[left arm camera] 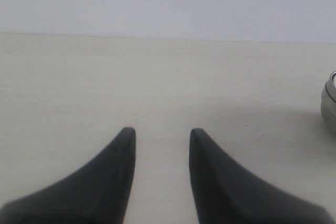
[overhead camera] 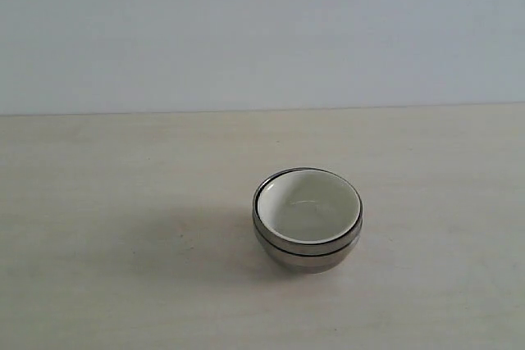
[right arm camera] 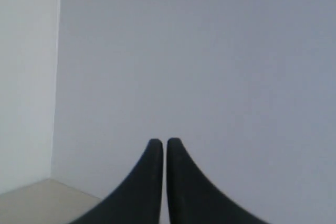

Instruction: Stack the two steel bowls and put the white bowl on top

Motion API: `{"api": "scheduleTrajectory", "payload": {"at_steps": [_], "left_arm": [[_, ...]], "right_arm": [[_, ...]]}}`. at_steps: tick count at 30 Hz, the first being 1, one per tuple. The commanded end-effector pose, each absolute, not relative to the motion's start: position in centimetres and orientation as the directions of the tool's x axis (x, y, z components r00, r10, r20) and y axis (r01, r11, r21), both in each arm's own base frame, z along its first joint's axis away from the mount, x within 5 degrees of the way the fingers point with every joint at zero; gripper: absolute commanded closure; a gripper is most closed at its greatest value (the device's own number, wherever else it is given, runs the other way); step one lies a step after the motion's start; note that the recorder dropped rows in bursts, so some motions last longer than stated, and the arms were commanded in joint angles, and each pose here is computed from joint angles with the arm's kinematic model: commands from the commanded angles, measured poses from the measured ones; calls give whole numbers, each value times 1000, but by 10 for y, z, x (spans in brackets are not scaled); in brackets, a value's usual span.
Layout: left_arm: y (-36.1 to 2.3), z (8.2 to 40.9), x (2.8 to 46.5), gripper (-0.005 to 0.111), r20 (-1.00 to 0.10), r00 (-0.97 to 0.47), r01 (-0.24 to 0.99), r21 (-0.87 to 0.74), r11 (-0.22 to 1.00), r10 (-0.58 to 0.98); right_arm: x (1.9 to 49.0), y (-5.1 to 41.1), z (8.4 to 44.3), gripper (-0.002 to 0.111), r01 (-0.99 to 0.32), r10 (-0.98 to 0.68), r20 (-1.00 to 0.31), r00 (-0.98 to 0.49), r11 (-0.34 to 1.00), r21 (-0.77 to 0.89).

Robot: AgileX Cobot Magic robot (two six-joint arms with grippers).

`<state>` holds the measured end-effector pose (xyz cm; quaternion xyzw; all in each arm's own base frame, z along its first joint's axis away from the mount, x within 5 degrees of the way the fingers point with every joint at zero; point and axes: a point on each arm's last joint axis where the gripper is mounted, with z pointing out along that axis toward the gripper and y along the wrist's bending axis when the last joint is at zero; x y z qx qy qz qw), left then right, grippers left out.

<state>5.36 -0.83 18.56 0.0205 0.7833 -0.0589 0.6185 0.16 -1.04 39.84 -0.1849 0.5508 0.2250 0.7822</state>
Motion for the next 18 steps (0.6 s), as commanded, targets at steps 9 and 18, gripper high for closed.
{"api": "scheduleTrajectory", "payload": {"at_steps": [9,18], "left_arm": [[-8,185,54,74,-973,-228,102,-65,993,-40],[-8,185,54,74,-973,-228,102,-65,993,-40]], "right_arm": [[-22,-46,379,108,-77,68,-964,258,996,49],[-33,-10,385,108,-90,149,-925,350,988,125]]}}
